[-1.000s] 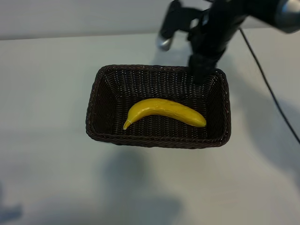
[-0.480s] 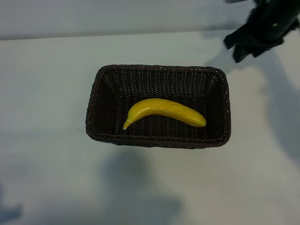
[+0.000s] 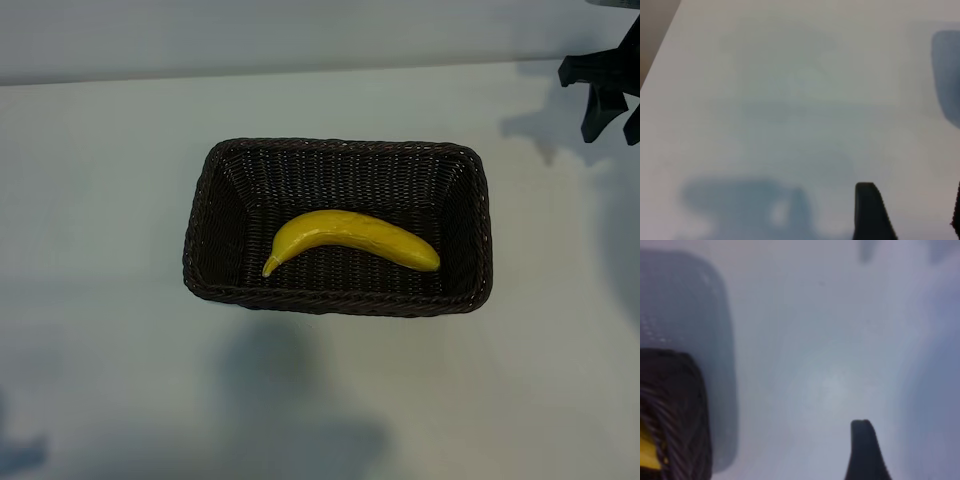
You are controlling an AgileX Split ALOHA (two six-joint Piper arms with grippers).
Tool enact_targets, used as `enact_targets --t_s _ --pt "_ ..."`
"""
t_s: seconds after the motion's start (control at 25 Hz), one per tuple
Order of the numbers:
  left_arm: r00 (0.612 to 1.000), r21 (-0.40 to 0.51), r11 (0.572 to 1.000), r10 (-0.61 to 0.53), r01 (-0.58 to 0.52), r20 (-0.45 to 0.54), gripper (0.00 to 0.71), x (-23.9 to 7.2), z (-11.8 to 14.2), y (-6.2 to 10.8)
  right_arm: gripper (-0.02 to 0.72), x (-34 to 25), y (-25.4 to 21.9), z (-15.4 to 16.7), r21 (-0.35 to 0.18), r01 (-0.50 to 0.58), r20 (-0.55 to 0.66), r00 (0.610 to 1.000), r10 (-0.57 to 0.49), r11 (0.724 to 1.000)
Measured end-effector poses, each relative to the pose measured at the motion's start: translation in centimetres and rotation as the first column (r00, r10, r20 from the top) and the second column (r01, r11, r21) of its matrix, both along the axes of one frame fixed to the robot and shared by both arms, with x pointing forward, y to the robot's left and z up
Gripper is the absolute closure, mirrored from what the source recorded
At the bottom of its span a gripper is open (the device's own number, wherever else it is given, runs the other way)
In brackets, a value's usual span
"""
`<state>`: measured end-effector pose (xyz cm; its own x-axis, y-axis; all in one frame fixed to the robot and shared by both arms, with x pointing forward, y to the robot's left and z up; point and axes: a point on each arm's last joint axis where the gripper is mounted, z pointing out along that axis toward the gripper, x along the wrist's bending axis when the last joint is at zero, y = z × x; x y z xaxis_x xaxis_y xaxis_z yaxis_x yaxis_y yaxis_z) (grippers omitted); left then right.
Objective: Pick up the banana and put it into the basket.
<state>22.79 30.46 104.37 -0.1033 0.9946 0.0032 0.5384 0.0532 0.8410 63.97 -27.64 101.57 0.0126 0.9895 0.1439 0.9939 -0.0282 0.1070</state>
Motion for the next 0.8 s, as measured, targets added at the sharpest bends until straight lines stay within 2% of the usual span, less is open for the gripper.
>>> enact_targets --t_s 0.2,0.36,0.56,0.8 --pt "1.0 0.0 1.0 0.0 0.0 0.0 0.276 0.0 0.0 0.0 0.246 -0.2 -0.4 0.6 -0.049 -0.012 0.016 1.0 0.013 0.999" --pt "1.0 0.0 1.0 0.0 0.0 0.0 0.276 0.0 0.0 0.0 0.246 -1.5 -0.8 2.7 -0.093 -0.018 0.063 0.998 0.023 0.996" --pt "1.0 0.0 1.0 0.0 0.0 0.0 0.276 0.0 0.0 0.0 0.248 -5.5 -1.7 4.5 -0.182 -0.032 0.071 0.996 0.046 0.983" --pt "1.0 0.0 1.0 0.0 0.0 0.0 0.276 0.0 0.0 0.0 0.247 -11.5 -2.5 4.9 -0.254 -0.051 0.043 0.997 0.064 0.966"
